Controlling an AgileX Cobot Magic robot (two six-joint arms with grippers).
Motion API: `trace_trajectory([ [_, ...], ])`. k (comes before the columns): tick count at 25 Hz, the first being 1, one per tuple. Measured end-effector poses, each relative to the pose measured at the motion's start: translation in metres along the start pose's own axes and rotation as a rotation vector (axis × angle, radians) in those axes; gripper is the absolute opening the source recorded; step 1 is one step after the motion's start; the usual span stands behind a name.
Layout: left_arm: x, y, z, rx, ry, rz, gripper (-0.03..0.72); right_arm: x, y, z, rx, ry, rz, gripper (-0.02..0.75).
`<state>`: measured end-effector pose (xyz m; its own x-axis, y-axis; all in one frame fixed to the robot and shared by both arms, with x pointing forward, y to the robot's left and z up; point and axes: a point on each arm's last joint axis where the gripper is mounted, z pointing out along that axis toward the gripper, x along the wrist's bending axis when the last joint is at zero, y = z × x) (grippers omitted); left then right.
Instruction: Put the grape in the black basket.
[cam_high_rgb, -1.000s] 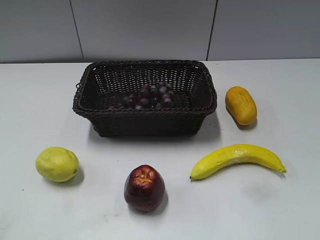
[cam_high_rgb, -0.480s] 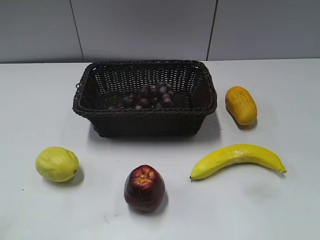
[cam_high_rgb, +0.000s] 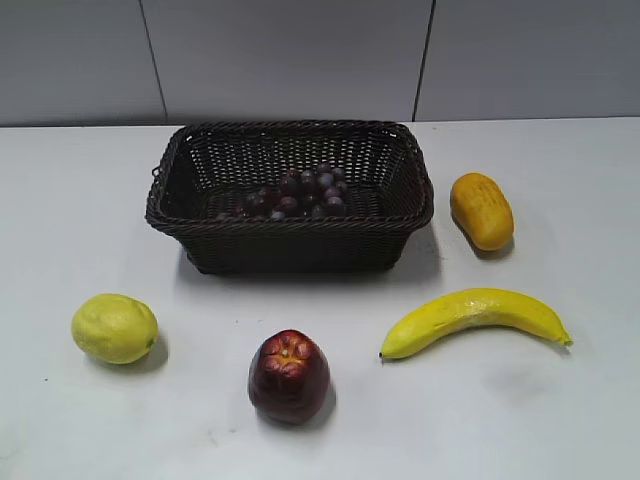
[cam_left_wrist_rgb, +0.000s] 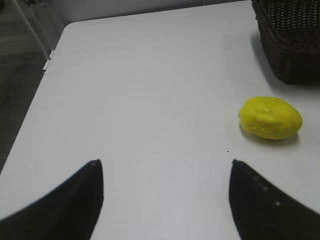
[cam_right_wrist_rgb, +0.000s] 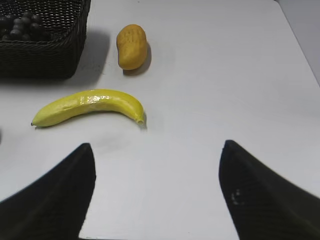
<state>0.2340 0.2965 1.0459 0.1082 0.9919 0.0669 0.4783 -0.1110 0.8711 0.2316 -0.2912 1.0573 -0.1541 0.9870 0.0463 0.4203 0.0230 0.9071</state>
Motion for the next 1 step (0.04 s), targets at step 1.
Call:
trace_trajectory([
  [1,0.0000,0.0000,0.0000,0.000,0.000,0.000,0.583,0.0000,0.0000,0.0000,0.000,0.000,0.000,0.585],
])
